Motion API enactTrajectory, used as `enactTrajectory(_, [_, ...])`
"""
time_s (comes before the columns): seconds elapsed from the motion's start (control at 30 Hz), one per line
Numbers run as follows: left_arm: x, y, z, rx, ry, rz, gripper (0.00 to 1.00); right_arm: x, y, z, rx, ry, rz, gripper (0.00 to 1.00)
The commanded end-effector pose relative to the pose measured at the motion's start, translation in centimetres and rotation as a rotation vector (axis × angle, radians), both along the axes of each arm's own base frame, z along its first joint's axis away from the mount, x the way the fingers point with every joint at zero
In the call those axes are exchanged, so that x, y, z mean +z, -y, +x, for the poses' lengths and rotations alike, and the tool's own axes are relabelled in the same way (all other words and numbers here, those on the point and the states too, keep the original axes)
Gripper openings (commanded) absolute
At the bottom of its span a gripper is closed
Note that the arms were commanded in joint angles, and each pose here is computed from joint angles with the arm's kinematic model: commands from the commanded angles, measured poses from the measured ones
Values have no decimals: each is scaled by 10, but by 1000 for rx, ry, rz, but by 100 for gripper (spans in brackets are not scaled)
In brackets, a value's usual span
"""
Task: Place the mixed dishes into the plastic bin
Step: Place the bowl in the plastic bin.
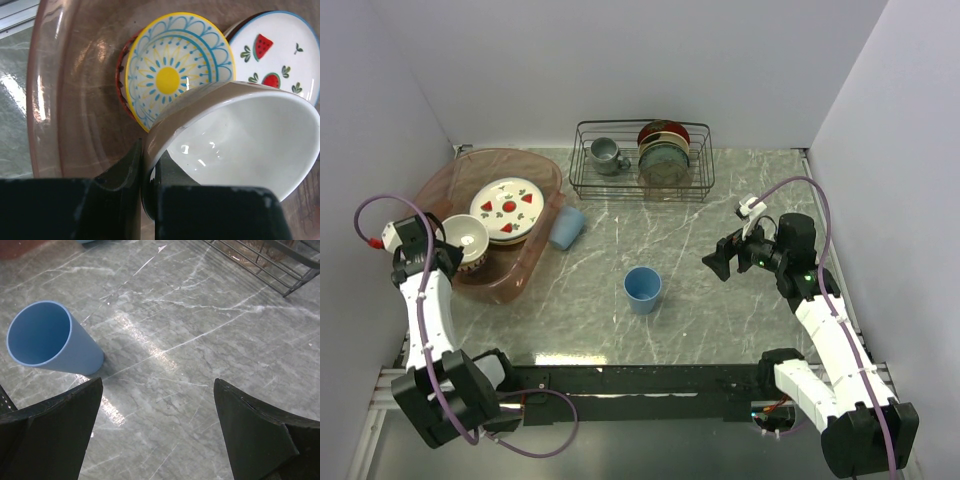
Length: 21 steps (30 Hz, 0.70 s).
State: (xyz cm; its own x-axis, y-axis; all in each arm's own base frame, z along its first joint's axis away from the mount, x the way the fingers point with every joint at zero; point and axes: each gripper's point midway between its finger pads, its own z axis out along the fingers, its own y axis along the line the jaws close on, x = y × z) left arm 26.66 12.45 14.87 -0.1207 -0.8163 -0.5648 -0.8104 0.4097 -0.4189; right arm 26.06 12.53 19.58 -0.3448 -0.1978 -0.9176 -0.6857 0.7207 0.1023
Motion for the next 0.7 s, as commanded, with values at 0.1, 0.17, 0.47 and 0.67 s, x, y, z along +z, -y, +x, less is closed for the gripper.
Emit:
enactTrajectory(0.1, [20,-17,24,17,111,23,5,12,3,5,-3,44,-9,100])
enactTrajectory(0.17, [15,-21,25,26,98,15,6,13,2,4,-1,45,-8,100])
enactTrajectory(0.47, [3,-36,32,62,60,4,9,14,2,3,-1,50,-8,100])
enactTrajectory(0.67, [-5,-42,38,66,32,-5,14,15,2,3,0,54,-9,100])
